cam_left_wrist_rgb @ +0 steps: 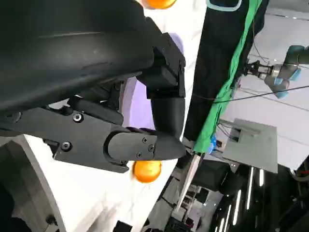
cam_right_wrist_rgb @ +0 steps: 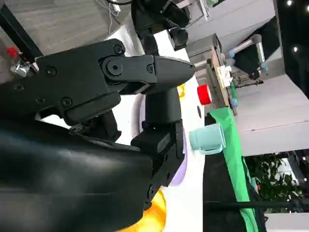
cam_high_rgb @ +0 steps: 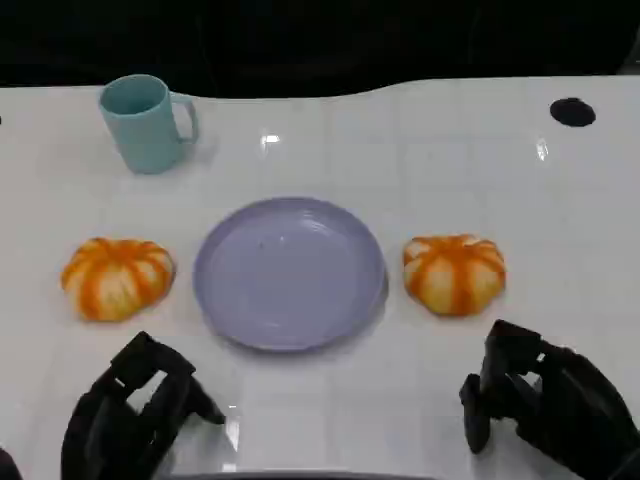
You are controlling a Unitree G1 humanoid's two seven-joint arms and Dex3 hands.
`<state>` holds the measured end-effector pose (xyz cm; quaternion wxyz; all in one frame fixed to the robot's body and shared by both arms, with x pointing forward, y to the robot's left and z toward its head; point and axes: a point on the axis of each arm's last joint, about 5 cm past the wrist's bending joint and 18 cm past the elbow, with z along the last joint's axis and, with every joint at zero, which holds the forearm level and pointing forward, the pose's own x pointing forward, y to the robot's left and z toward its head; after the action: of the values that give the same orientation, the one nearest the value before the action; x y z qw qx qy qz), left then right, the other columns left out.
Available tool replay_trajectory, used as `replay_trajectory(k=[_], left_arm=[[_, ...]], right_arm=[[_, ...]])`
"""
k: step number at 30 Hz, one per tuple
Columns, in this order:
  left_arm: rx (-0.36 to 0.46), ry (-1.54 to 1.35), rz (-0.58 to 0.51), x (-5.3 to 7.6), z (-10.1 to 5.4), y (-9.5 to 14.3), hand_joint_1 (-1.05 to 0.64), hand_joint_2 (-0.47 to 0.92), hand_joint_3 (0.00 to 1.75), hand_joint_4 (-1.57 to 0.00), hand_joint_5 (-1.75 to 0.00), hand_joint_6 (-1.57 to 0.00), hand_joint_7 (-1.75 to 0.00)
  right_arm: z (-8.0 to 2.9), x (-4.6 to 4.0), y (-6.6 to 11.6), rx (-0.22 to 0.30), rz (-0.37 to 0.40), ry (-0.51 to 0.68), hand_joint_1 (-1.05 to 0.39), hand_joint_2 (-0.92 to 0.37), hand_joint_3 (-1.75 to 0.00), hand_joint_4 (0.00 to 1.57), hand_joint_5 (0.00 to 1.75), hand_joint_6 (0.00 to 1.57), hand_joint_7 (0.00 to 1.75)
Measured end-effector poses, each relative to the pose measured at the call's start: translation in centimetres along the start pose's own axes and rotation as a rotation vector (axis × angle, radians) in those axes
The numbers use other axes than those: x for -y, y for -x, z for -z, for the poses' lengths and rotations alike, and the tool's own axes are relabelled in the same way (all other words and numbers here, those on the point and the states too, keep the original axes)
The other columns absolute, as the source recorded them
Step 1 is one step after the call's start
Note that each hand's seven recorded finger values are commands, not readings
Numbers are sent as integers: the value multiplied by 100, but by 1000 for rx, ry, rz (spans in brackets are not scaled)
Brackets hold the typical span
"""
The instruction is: Grasp the bread from the table and place it into the plate.
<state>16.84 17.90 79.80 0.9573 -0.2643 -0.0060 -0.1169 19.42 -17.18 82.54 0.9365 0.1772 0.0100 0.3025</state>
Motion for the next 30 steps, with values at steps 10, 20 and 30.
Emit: replay_trajectory(k=[10, 20, 30], left_arm=[[1, 0, 0, 0, -1, -2, -55, 92, 25, -62, -175, -50, -153], [1, 0, -1, -1, -1, -3, -54, 92, 25, -60, -175, -50, -152], [0, 1, -3, 7, 4, -6, -54, 92, 25, -60, -175, -49, -153]], right_arm=[[12, 3, 1, -5, 1, -5, -46, -92, -41, 76, 175, 55, 175], [12, 3, 1, -4, 1, -5, -46, -92, -41, 76, 175, 54, 175], [-28, 7, -14, 36, 29, 40, -43, -92, -26, 45, 166, 52, 85]])
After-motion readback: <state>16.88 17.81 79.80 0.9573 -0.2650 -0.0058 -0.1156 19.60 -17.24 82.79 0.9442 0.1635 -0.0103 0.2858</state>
